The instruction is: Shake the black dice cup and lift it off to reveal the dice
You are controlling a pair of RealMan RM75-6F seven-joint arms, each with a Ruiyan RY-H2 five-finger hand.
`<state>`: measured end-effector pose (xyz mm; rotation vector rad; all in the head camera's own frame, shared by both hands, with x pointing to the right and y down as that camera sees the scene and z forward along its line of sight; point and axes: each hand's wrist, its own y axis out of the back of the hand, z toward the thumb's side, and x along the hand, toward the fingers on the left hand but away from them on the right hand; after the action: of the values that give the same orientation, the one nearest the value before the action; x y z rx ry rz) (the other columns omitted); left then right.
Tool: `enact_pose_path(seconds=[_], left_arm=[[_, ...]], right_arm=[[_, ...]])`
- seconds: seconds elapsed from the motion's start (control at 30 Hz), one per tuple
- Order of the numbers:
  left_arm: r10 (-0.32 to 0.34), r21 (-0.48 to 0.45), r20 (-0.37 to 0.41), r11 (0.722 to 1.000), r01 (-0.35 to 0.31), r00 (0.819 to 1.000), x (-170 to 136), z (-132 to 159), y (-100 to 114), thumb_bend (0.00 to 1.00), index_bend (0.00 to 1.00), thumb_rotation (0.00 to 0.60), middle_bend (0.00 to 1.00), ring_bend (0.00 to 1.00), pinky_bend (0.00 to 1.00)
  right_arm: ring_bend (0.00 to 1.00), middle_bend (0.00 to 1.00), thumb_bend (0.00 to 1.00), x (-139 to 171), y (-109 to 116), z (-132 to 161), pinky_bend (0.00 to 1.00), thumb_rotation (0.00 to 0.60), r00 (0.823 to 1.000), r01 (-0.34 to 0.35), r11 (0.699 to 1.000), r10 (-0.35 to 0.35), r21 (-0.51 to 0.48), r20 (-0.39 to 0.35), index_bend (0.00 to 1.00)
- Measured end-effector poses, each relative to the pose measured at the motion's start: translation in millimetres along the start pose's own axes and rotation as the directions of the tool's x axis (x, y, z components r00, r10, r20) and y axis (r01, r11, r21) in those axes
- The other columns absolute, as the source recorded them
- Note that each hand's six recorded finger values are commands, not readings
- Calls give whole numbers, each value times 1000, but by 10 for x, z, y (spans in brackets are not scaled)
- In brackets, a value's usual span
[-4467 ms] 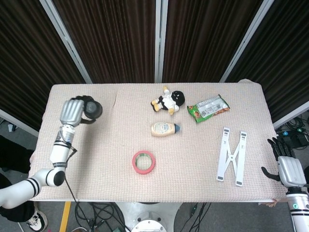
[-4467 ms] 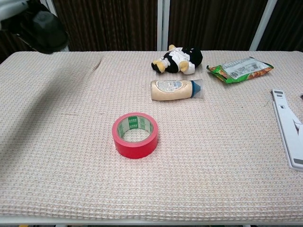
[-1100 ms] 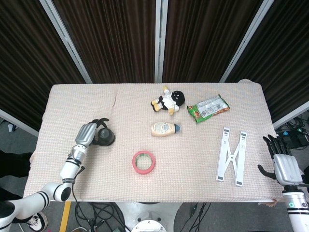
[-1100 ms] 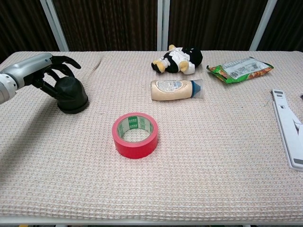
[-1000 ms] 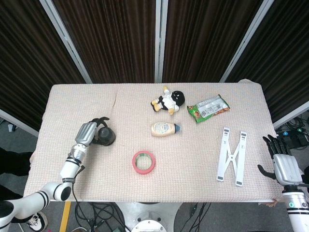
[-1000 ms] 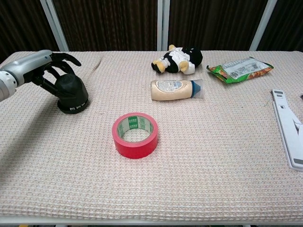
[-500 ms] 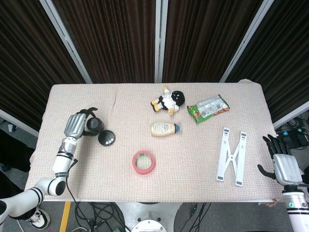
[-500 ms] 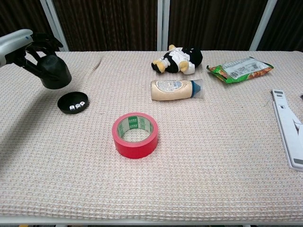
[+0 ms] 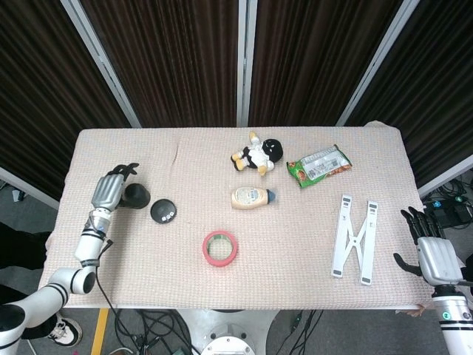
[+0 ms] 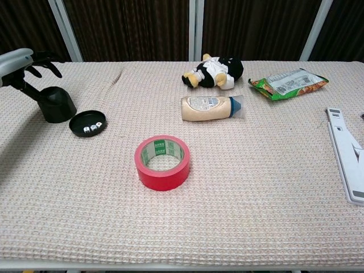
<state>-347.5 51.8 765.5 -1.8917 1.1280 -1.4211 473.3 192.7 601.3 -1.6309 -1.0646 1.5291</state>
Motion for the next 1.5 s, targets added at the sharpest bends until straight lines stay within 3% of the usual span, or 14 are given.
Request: enact_pose_path(seconds=[0.27,0.47,0.63,0.9,1.0,1.13,1.33,1.5], left_arm=[[59,-15,50,998,-58,997,-97,72,194,21,135,600,237,114,208],[25,2,64,1000,-25,998,-328,92,302,20,135,600,196,83,193],[22,103,48,994,-27,999,-704,33,391,12,139,600,196,83,186],[143,279,-25,951,-130,989,-1510,-360,556,4,143,600,196,83,171],[162,309,-72,942,-132,984,-1917,-485,519,4,149,600,196,83,170],[145,294,-120,950,-104,982,-2231,-545,436,4,149,600,196,83,171],[162,296,-101,947,-126,982,-2356,-496,497,3,149,600,196,83,171],[193,282,-93,946,-160,977,-2351,-470,559,3,149,600,196,83,171]], right_arm=[[0,0,153,32,44,-4,0,600,1000,17,1000,-17,-4,-4,0],[0,0,153,80,112,14,0,600,999,41,999,-41,-1,-17,0],[0,0,148,169,181,61,0,600,997,70,997,-70,12,-44,0],[0,0,116,432,96,174,0,600,994,48,998,-43,48,-104,0],[0,0,119,487,64,193,0,600,993,48,997,-41,60,-106,0],[0,0,121,530,52,229,0,600,992,66,994,-55,91,-110,0],[0,0,120,570,77,251,0,600,990,106,988,-94,114,-106,0],[0,0,120,556,58,222,0,600,992,99,989,-89,110,-93,0]])
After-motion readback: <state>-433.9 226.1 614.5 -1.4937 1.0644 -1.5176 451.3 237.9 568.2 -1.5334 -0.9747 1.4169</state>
